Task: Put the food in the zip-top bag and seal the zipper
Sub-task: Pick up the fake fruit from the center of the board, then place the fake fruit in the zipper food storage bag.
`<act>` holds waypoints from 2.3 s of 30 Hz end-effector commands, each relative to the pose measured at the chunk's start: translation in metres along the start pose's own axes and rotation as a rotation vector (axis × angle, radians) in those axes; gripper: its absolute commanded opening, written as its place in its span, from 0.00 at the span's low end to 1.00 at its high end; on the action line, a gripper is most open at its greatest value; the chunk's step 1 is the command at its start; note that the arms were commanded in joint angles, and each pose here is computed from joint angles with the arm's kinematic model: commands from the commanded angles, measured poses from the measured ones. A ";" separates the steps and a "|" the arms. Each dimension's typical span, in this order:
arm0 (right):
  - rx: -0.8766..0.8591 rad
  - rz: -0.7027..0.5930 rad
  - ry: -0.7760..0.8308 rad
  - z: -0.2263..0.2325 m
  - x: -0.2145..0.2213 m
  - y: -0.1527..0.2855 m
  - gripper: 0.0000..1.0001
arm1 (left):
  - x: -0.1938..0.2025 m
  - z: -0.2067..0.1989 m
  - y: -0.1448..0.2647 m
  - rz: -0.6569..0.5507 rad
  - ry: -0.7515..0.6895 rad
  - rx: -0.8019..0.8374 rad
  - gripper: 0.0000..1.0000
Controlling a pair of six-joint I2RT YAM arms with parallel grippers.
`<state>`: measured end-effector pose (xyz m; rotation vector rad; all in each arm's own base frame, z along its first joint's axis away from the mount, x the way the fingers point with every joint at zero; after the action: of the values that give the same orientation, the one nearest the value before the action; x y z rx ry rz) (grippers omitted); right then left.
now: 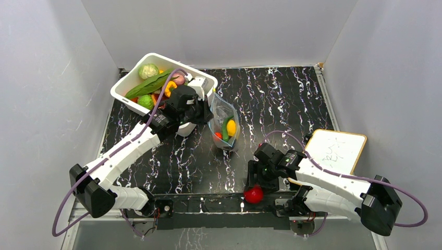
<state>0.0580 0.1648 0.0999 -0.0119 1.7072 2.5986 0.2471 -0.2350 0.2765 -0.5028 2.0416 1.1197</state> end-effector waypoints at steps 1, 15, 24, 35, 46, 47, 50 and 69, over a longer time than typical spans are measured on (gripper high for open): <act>-0.023 -0.053 0.024 0.009 -0.009 0.006 0.59 | -0.008 -0.005 0.014 -0.053 -0.011 0.035 0.00; -0.058 -0.313 0.047 0.044 -0.047 0.060 0.51 | 0.003 -0.007 0.012 -0.019 0.018 0.067 0.00; -0.207 -0.646 0.049 0.095 -0.090 0.145 0.48 | 0.004 -0.020 0.015 -0.016 0.015 0.176 0.00; -0.463 -0.969 0.044 0.156 -0.131 0.226 0.44 | 0.001 -0.030 0.018 -0.039 0.022 0.249 0.00; -0.305 -1.001 0.143 0.182 -0.172 0.204 0.50 | 0.002 -0.026 0.015 -0.043 0.030 0.224 0.00; -0.283 -1.004 0.143 0.180 -0.174 0.201 0.52 | 0.003 -0.026 0.015 -0.040 0.031 0.229 0.00; -0.251 -1.004 0.154 0.178 -0.177 0.195 0.61 | 0.004 -0.026 0.015 -0.039 0.035 0.227 0.00; -0.088 -1.003 0.394 0.164 -0.176 0.201 0.74 | 0.007 -0.021 0.014 -0.037 0.036 0.197 0.00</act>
<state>0.2291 0.2406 0.3415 -1.0404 1.1283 1.9984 0.2284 -0.2490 0.2732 -0.4217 2.1577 0.9241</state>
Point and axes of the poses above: each gripper's point midway between its finger pads, its own y axis back along the fingers, its own z axis along the line the jaws close on, x = y × z, the point moved 5 cm from there along y, back along the fingers, and after that the axes turned 1 degree about y, right-handed, at the moved point
